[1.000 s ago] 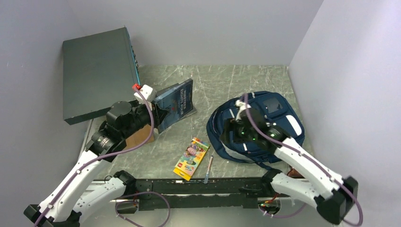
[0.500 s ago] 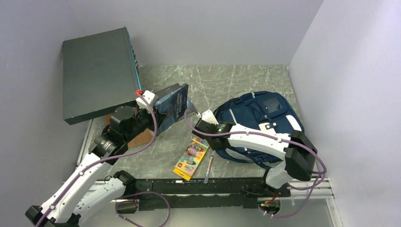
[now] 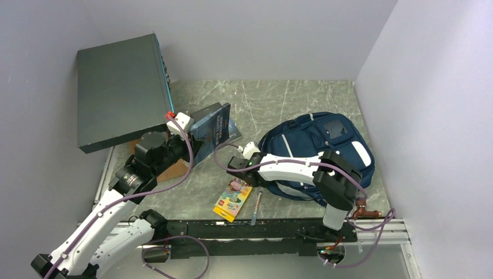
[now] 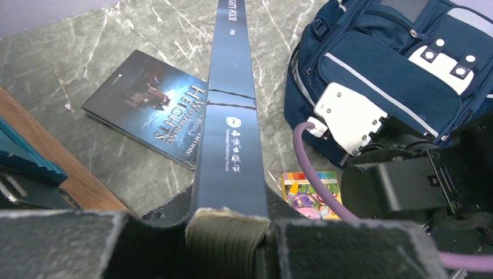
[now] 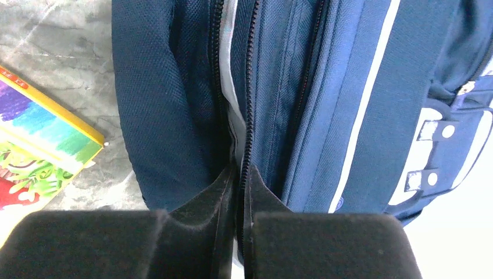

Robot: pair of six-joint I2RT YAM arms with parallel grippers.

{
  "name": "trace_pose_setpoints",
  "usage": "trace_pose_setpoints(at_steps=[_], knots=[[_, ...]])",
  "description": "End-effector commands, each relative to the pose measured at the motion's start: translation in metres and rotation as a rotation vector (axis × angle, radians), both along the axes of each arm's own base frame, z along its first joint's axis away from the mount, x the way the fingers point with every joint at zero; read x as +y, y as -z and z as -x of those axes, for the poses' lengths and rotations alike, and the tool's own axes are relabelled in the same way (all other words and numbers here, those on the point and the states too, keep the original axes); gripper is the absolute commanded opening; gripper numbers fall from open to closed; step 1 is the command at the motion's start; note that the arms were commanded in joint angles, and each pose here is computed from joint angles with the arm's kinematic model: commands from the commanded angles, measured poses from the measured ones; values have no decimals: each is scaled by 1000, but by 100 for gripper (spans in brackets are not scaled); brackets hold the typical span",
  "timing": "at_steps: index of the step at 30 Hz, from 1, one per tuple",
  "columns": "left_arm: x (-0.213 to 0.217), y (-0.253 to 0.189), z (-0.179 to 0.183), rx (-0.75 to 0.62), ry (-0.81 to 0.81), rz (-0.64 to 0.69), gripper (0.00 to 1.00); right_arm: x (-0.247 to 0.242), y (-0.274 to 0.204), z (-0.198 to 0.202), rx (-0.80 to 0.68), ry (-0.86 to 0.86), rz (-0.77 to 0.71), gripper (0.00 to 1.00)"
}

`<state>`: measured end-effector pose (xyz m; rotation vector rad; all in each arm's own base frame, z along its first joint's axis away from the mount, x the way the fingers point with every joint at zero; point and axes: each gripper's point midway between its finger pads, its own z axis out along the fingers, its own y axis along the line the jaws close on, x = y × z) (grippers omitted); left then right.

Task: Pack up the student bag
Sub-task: Place the book in the student bag.

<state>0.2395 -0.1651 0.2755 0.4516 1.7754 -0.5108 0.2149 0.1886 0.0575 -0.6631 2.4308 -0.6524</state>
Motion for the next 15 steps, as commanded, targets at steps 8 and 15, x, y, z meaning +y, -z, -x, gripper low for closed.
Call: trace_pose_setpoints(at_steps=[8,15], knots=[[-5,-36,-16,-122,-14,69,0,-5,-48,-13,-193,34,-22,5],[-22,-28,-16,-47,37,120,0,2,-72,-11,-234,43,-204,0]])
